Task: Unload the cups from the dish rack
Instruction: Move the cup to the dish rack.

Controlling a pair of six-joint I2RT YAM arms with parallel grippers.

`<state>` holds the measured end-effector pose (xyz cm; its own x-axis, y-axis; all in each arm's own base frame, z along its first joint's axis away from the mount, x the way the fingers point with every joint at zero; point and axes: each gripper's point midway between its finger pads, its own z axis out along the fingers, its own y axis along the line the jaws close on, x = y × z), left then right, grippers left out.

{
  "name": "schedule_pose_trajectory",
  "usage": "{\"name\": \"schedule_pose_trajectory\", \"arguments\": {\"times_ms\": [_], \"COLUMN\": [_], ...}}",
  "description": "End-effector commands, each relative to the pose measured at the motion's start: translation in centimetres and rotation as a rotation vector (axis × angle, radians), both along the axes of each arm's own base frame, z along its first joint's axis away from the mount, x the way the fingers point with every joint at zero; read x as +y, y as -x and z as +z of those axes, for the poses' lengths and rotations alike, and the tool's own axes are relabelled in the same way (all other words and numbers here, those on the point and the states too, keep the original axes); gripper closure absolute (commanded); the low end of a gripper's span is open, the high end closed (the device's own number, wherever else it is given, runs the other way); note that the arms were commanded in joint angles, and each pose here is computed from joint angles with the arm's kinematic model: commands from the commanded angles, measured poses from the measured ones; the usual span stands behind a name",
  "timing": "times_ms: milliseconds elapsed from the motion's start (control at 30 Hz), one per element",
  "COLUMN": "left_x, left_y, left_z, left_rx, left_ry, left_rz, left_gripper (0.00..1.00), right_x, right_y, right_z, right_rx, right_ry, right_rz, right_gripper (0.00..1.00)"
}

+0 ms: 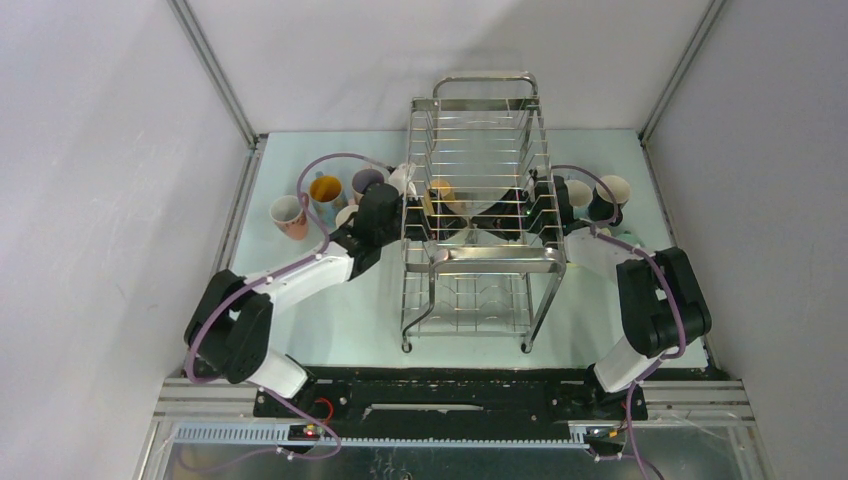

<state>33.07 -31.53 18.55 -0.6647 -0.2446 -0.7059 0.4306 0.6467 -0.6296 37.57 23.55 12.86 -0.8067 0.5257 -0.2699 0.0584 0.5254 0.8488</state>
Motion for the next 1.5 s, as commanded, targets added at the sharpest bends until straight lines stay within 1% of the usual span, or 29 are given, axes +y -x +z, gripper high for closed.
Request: {"name": "schedule_pose_trajectory", "arguments": {"times_ms": [0, 433, 733, 1100, 1300, 1467], "left_x": [0.9, 0.3, -1.5, -3.8, -3.9, -3.8], "left_y": [-0.2, -0.4, -0.3, -0.5, -0.5, 0.3], "left_z": [1.7, 0.6, 2.1, 3.4, 3.1, 2.7], "left_rx": [-0.055, 0.017, 0.011, 0.013, 0.028, 0.070], "left_ry": [-0.022, -0.051, 0.032, 0.128, 0.136, 0.165], "left_rz": [0.032, 0.020, -0.054, -0.131, -0.135, -0.132], "left_gripper": [0.00, 0.00, 0.00, 0.00, 0.00, 0.00], "right_x": [2.1, 2.4, 1.1, -1.0, -1.3, -1.2], "right_y": [2.4, 2.2, 1.3, 0.6, 0.7, 0.9], "right_z": [1.1, 0.3, -1.6, -2.2, -2.6, -3.0], "right_rx": [0.006, 0.018, 0.060, 0.067, 0.073, 0.079], "right_ry": [-0.036, -0.035, -0.019, 0.017, 0.033, 0.025], "right_rz": [0.094, 0.091, 0.055, 0.018, 0.019, 0.029], "right_gripper": [0.66, 0.66, 0.67, 0.67, 0.67, 0.67]}}
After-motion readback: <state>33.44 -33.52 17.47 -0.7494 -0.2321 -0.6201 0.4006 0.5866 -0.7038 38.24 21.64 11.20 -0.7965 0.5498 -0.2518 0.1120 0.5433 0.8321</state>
